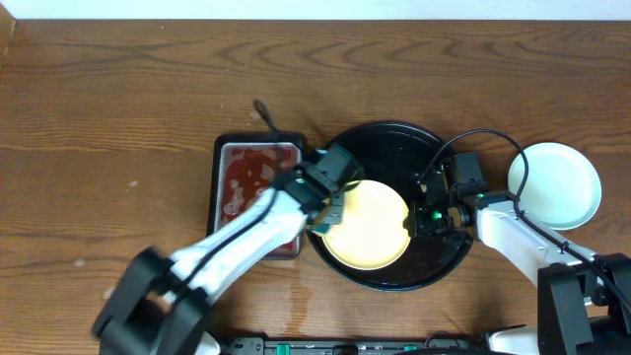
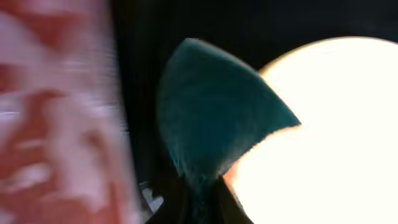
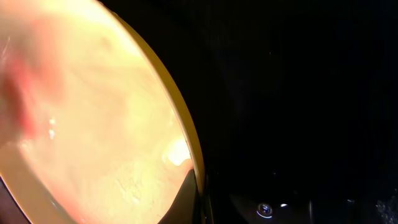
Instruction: Clean dirty plates on tray and stack at the side
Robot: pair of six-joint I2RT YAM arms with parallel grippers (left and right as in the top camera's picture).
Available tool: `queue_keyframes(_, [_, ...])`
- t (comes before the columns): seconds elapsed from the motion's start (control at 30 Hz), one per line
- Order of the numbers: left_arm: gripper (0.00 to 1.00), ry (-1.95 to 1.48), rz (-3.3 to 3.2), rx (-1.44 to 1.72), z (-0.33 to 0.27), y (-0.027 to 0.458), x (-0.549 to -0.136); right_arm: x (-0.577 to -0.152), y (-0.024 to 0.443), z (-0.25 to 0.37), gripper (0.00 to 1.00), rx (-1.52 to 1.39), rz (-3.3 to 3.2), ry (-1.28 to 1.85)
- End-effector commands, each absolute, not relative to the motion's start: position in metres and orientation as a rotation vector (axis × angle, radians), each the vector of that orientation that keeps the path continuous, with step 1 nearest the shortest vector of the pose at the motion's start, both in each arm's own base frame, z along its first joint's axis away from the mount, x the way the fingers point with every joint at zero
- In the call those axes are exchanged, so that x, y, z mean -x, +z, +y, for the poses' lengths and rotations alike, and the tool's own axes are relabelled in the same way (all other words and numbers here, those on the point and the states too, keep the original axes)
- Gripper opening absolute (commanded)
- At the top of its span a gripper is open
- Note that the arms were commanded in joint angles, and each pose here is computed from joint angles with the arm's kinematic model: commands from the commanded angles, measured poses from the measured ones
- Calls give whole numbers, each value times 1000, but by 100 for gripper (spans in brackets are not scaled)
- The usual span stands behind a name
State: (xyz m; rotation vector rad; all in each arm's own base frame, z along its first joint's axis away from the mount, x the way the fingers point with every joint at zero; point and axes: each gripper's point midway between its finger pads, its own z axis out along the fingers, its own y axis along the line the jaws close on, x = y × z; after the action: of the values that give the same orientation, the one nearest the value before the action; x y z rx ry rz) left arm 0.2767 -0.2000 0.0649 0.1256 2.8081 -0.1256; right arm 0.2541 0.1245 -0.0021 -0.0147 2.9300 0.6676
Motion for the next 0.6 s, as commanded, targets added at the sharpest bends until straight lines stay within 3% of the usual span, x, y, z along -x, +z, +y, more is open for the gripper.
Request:
queue_keyframes(0.0, [9,-74,2726,-108,-180,91,-280,-235,-25,114,3,3,3016,573])
queue_keyframes(0.2, [8,-97,2688,-61,-165,116,-277,-250,-22,117,3,-8,2953,586])
queue_keyframes(0.57, [8,49,2763,149,-90,110,-285,-263,-15,126,1,16,2885,654])
